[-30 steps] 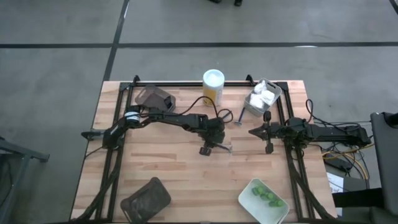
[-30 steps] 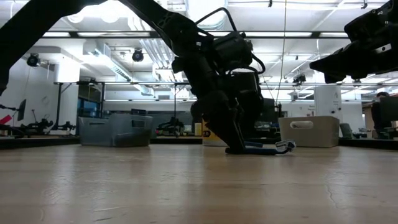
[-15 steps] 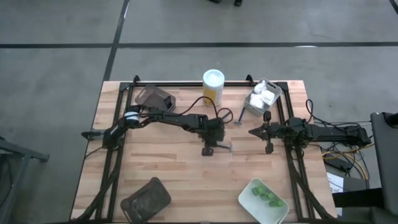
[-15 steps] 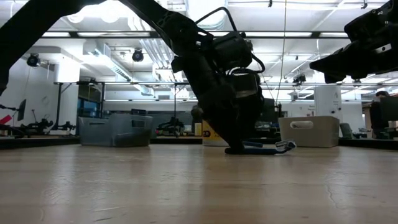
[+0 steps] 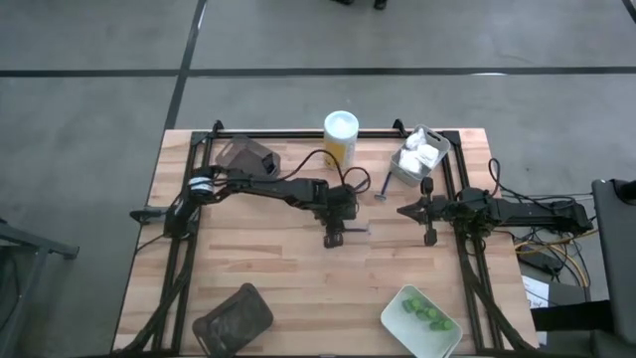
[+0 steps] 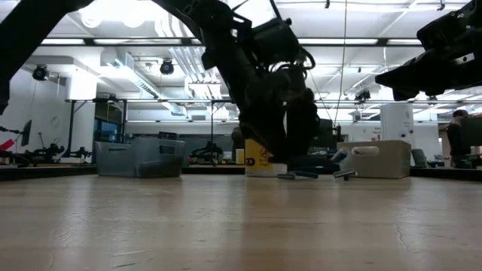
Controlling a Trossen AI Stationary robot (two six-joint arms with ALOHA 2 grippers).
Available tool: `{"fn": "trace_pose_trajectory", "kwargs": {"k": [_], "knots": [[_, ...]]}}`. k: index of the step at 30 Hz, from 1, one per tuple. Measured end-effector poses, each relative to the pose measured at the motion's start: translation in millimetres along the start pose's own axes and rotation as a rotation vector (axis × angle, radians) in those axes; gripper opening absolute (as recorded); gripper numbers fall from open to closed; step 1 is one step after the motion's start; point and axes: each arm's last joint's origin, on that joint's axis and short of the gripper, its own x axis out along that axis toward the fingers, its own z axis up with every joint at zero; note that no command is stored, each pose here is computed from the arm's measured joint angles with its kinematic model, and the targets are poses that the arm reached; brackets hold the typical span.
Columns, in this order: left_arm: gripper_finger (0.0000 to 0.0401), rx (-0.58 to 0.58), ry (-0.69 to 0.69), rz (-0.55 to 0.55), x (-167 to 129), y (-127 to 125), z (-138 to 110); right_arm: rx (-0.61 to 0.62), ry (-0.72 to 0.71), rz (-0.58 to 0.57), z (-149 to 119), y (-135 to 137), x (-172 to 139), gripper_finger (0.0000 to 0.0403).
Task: Pick & Place Travel size toiletries
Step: Put the blue razor into the bottom black bin
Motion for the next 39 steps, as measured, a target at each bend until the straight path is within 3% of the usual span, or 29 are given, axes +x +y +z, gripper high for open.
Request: {"fn": "trace_pose_trajectory", "kwargs": {"k": [11, 22, 29, 39], "knots": [[0.0037, -0.029, -0.116, 0.024, -56.7, -11.6, 14.7, 0.0, -0.001, -0.001, 0.0, 0.0, 0.0, 0.0008], [0.0037, 0.059, -0.21, 0.06, -132.9, -26.6, 11.5, 0.0, -0.001, -0.001, 0.1, 0.0, 0.0, 0.0008], [0.0037, 0.162, -0.256, 0.044, -174.9, -44.5, -17.7, 0.0, -0.001, -0.001, 0.1, -0.1, 0.0, 0.0008], [0.0037, 0.322, -0.291, -0.019, -206.8, -72.1, -90.8, 0.0, -0.001, -0.001, 0.1, -0.1, 0.0, 0.0008]]}}
